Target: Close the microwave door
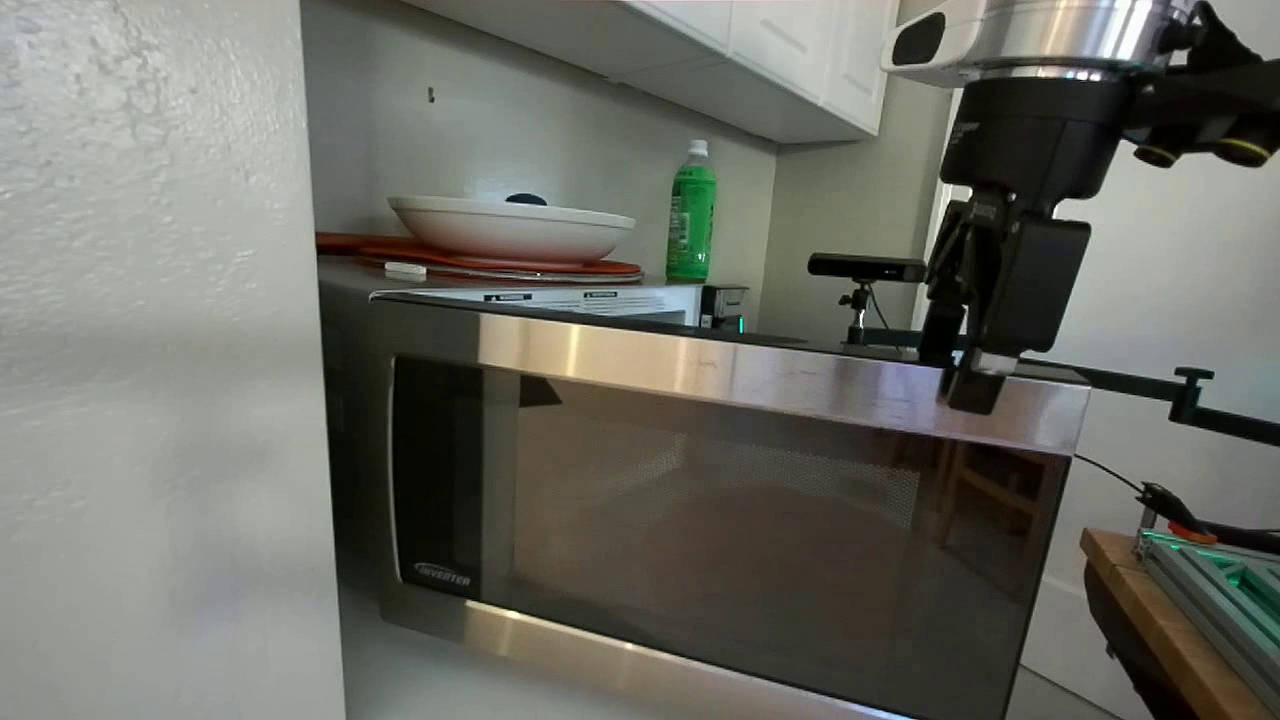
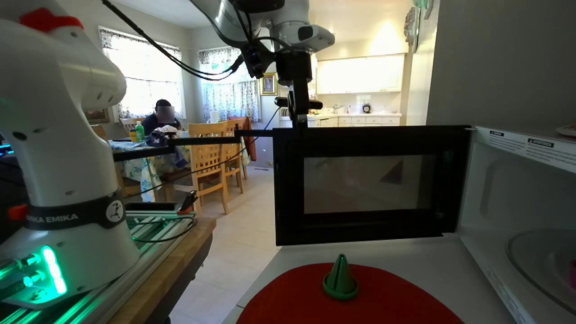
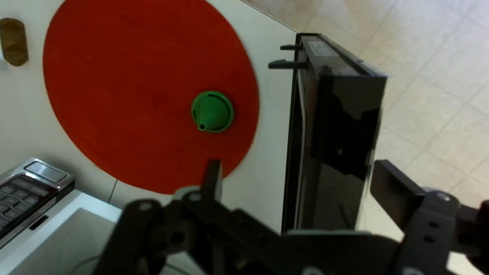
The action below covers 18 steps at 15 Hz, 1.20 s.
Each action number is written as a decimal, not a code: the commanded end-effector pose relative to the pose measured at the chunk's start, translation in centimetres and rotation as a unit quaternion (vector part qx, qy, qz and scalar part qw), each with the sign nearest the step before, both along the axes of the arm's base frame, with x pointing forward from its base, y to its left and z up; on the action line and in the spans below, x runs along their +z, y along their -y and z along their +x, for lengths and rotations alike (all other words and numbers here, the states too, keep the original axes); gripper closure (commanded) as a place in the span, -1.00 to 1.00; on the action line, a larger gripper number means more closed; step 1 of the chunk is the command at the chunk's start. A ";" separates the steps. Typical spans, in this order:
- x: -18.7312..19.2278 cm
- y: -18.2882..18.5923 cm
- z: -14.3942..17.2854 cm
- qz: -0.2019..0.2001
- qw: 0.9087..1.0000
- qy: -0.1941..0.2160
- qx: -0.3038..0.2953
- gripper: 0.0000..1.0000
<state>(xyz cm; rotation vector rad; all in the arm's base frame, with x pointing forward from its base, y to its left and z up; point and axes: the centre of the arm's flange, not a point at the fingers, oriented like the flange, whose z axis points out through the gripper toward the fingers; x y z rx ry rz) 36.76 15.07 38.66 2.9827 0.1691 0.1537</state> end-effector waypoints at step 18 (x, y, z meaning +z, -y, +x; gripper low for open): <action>-1.4 12.3 4.2 -0.069 0.990 0.006 -0.127 -1.00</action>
